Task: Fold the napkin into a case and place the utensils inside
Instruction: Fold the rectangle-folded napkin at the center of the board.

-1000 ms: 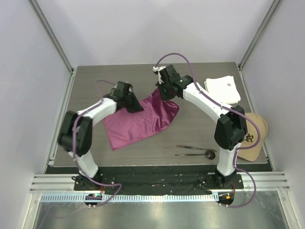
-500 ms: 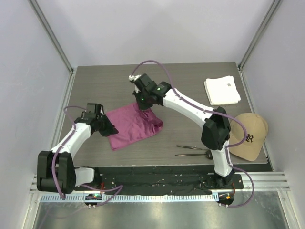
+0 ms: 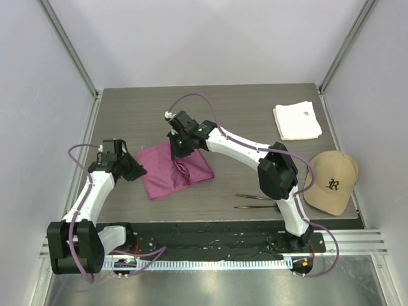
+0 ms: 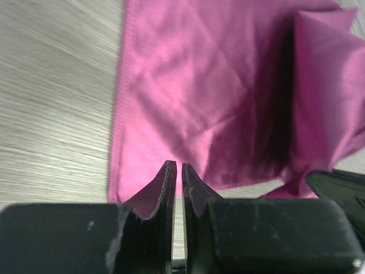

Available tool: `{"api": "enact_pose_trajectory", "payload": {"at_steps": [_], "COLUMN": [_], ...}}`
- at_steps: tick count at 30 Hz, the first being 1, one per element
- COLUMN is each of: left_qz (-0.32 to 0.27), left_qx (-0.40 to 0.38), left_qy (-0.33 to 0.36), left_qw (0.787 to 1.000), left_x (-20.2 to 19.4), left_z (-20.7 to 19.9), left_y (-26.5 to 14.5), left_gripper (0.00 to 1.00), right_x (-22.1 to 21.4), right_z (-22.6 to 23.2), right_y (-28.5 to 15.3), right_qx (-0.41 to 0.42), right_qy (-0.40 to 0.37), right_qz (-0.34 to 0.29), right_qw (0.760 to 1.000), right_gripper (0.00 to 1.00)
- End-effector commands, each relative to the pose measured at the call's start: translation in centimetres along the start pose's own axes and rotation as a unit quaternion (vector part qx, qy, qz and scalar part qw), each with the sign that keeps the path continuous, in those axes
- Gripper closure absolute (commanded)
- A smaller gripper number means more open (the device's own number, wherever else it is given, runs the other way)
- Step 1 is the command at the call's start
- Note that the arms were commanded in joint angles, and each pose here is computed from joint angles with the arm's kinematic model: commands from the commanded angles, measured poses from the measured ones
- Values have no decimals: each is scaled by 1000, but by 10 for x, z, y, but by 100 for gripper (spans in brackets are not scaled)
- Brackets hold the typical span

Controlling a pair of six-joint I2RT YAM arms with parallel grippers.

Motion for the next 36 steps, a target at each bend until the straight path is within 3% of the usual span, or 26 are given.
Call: {"api": "enact_pose_trajectory", "payload": {"at_steps": [1, 8, 36], "left_qz": [-3, -6, -10], "left_qx": [6, 8, 38], "left_qy": [-12, -16, -46], "left_qw": [1000, 1000, 998], "left_x": [3, 8, 3], "left_z": [11, 15, 41], "left_y": [4, 7, 14], "left_gripper": [88, 89, 90], "right_x": [24, 19, 12], "right_z": [32, 43, 74], "right_y": [6, 28, 55], "right_qx": [69, 109, 167], "right_qy": [40, 89, 113], "right_qz": [-45, -45, -24], "right_qw": [996, 989, 979], "right_gripper": [99, 99, 99]}}
Point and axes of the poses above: each gripper's point midway between its finger pads, its own y axis out along the fingers, its own z axis along the line the jaws close on, x = y × z, the point moved 1 cm from there along -y, back along the fingers, and after that the axes turned 2 degrees about y, right-handed, at the moved point
